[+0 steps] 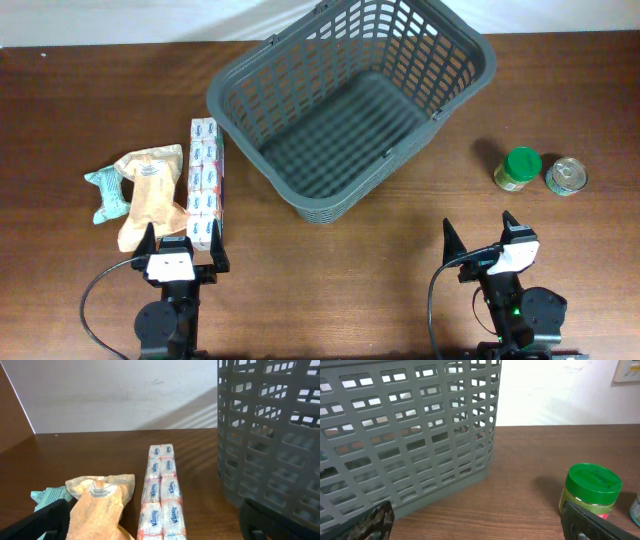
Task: Pack container
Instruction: 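Move both grippers toward the grey basket rims, then grasp the grey basket rims with both grippers, then slide the grey basket right and back with both grippers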
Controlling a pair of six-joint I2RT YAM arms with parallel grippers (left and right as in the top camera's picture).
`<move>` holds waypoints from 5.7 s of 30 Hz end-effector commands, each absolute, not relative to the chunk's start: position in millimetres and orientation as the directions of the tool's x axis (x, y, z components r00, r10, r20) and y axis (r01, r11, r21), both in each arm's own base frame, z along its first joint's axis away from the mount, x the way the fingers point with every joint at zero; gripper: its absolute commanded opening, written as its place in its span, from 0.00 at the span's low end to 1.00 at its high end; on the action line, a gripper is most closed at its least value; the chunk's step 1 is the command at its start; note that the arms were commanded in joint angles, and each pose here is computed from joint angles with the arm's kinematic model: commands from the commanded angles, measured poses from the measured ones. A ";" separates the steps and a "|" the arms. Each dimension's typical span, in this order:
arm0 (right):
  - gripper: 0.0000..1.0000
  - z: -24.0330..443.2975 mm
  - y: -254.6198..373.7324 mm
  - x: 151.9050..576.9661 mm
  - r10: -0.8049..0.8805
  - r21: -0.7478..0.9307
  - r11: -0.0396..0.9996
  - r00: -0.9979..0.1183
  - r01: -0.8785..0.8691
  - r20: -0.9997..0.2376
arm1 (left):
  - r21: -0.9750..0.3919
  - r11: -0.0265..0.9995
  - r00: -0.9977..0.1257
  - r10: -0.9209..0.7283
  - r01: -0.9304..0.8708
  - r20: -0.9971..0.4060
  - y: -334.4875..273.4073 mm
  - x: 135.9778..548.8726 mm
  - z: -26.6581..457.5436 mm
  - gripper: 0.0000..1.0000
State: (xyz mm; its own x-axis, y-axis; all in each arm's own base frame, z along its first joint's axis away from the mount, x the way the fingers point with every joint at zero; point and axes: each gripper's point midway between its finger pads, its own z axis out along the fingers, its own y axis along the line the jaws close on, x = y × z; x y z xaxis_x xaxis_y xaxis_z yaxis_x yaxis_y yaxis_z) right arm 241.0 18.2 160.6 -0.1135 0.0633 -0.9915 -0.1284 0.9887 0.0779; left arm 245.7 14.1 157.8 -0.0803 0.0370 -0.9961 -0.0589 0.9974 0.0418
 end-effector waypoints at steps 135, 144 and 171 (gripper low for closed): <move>0.04 274.9 28.1 470.4 0.345 0.289 0.933 -0.770 0.217 -0.536 | -0.015 0.840 -0.817 0.522 0.542 -0.246 -252.6 233.6 218.2 0.02; 0.04 266.0 29.8 460.9 0.344 0.283 0.932 -0.800 0.226 -0.491 | 0.070 0.851 -0.816 0.520 0.520 -0.252 -239.1 242.0 218.6 0.02; 0.04 255.5 36.7 430.4 0.261 0.256 0.952 -0.879 0.167 -0.400 | 0.185 0.925 -0.877 0.374 0.331 -0.303 -179.3 295.7 224.1 0.02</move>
State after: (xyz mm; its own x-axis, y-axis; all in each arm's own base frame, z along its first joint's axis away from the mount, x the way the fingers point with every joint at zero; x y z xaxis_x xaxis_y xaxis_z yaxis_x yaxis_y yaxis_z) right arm 432.6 31.9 254.3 -0.8666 0.2971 -0.4009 0.2045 0.9444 0.2576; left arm 285.2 -190.3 225.6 -0.8662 0.4057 -0.2918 0.3776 0.9138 0.1497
